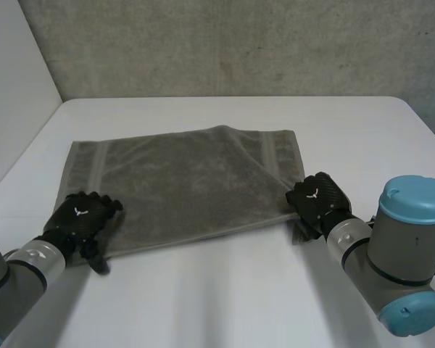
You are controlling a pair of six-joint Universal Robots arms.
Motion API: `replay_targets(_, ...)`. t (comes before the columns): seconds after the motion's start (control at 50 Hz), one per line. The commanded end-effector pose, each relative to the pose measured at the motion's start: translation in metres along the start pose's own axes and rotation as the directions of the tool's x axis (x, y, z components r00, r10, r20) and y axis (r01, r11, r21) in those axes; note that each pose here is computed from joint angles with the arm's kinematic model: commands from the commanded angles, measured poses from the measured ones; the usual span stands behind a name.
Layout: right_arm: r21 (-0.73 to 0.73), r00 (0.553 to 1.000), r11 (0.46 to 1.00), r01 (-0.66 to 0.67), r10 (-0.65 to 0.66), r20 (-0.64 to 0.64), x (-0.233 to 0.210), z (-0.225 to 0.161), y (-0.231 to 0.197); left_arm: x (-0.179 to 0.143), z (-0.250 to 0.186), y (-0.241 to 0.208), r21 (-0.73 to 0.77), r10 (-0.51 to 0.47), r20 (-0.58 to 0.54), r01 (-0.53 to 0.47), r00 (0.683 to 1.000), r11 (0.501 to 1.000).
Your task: Fold the towel.
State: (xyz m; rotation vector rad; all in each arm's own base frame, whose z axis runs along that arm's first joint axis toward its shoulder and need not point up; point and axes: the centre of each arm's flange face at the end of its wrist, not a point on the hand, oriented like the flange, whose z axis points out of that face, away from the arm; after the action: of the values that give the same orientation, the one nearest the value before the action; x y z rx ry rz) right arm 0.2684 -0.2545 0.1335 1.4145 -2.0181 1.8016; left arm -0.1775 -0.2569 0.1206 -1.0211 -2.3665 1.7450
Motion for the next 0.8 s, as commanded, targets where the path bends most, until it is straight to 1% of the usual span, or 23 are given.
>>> replay_targets(0.02, -0.005, 1.0, 1.0, 0.0, 0.0, 0.007, -0.001, -0.001, 0.002, -0.01, 0.015, -0.002, 0.027, 0.017, 0.047, -0.019, 0.999, 0.999)
replay_targets(0.12, -0.008, 1.0, 1.0, -0.001, 0.001, 0.009, -0.002, -0.001, 0.002, -0.014, 0.028, 0.003, -0.004, 0.025, 0.089, -0.024, 0.996, 1.0)
replay_targets(0.24, -0.005, 1.0, 1.0, 0.0, 0.0, 0.007, -0.002, -0.001, 0.002, -0.016, 0.034, 0.002, -0.004, 0.024, 0.109, -0.024, 0.994, 1.0)
replay_targets(0.4, -0.005, 1.0, 1.0, -0.001, 0.001, 0.005, -0.001, -0.001, 0.002, -0.015, 0.038, -0.007, 0.04, 0.036, 0.119, -0.041, 0.992, 0.998)
replay_targets(0.44, -0.005, 1.0, 1.0, -0.001, 0.001, 0.005, -0.001, -0.001, 0.002, -0.015, 0.04, -0.011, 0.076, 0.036, 0.136, -0.046, 0.99, 0.996)
replay_targets(0.58, -0.005, 1.0, 1.0, 0.0, 0.0, 0.007, -0.002, -0.001, 0.002, -0.018, 0.044, -0.016, 0.115, 0.026, 0.2, -0.049, 0.979, 0.992)
replay_targets(0.8, -0.007, 1.0, 1.0, 0.0, 0.0, 0.007, -0.002, 0.0, 0.003, -0.001, 0.033, -0.014, 0.098, 0.033, 0.155, -0.049, 0.987, 0.994)
